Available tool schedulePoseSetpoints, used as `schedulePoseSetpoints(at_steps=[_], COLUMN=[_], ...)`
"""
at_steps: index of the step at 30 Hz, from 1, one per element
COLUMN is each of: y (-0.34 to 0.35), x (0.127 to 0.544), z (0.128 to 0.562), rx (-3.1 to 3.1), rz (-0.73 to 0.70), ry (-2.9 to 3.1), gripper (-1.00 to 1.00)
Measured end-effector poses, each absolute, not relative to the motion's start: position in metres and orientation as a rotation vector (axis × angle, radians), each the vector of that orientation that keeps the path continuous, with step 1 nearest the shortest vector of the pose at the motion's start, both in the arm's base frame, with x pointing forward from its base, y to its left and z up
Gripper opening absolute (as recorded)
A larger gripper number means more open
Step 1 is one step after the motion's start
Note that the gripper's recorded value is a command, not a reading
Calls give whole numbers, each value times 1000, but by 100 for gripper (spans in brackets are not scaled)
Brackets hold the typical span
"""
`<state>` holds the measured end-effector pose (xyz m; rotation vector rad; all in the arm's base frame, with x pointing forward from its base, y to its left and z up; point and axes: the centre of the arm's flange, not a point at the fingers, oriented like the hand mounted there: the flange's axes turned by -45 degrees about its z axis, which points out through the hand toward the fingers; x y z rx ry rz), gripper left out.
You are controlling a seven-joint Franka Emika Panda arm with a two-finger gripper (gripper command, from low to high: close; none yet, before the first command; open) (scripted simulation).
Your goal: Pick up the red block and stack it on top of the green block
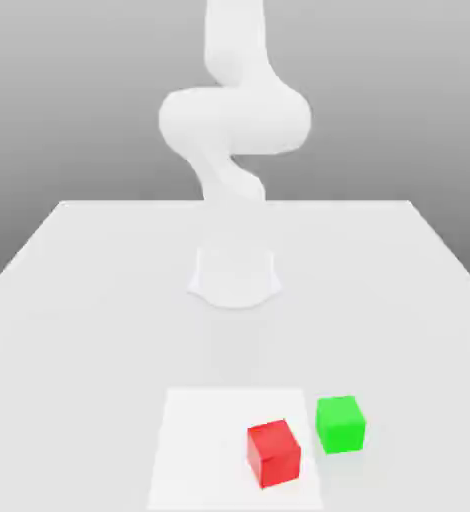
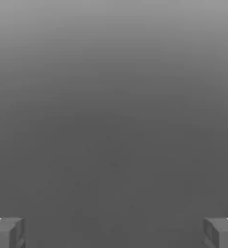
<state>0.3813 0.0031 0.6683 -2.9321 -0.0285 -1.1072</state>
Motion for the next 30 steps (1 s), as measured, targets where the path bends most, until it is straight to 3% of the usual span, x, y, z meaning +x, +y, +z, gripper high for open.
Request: schedulePoseSetpoints(at_steps=[6, 12, 22, 28, 29, 30], y=[15, 28, 46, 46, 46, 46], x=[445, 474, 451, 444, 443, 443], z=[553, 431, 232, 153, 147, 147], rx=[-3018, -3073, -3102, -3101, -3101, -3101], rz=[-822, -540, -59, -1, 0, 0], ry=[-153, -276, -485, -507, -507, -507], gripper=[0, 0, 0, 0, -100, -100])
